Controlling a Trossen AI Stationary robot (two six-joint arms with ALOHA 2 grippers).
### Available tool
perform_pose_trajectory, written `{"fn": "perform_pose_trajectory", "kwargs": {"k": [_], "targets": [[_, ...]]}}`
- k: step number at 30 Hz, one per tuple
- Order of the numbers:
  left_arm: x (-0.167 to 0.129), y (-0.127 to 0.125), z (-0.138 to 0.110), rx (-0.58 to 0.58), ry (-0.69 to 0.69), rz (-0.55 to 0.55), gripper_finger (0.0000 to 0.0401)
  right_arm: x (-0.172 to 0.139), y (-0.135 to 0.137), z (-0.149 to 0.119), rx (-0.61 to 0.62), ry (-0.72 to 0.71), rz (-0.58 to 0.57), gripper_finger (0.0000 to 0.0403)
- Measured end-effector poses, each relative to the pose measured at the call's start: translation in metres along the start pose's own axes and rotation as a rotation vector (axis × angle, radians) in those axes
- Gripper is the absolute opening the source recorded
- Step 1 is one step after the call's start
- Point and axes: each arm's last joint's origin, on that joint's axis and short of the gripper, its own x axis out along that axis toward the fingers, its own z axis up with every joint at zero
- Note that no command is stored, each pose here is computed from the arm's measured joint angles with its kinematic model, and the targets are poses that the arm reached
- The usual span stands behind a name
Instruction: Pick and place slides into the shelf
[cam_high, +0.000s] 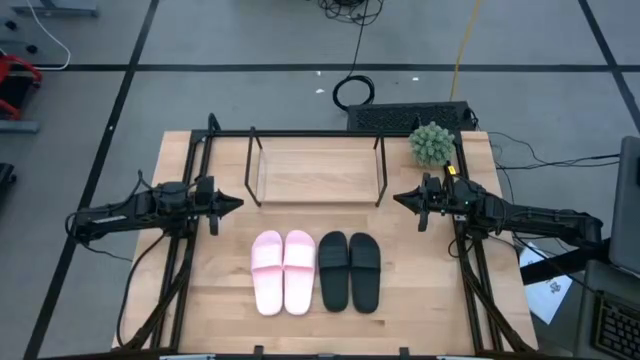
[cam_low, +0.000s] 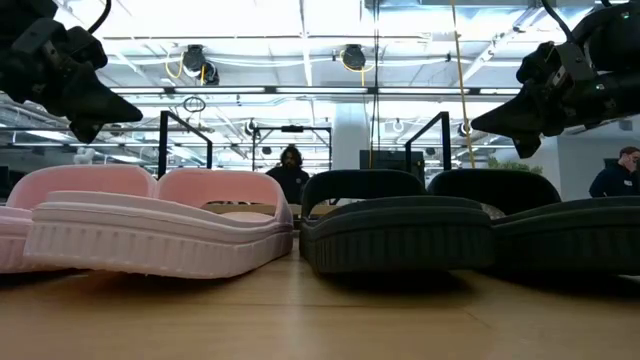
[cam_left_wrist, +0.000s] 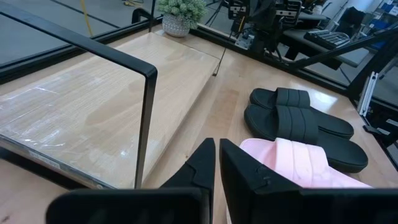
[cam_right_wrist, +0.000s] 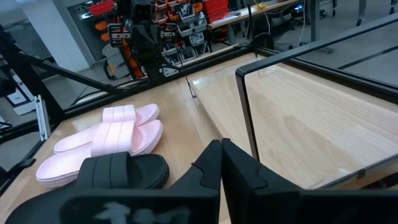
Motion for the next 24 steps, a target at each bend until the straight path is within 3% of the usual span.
{"fn": "perform_pose_trajectory", "kwargs": {"k": [11,21,24], "targets": [[0.000,0.001,0.000,0.010,-0.004,0.008,0.0024,-0.001,0.003,0.010,-0.008,-0.108,0.030,0.0000],[0.000,-0.001,0.006,-0.059,-0.063,-0.010,0.0024,-0.003,0.007,0.024,-0.020,-0.248,0.072,0.0000],[-0.001,-0.002,0.010,-0.093,-0.106,-0.027,0.0024,-0.003,0.008,0.024,0.048,-0.248,0.085,0.0000]]}}
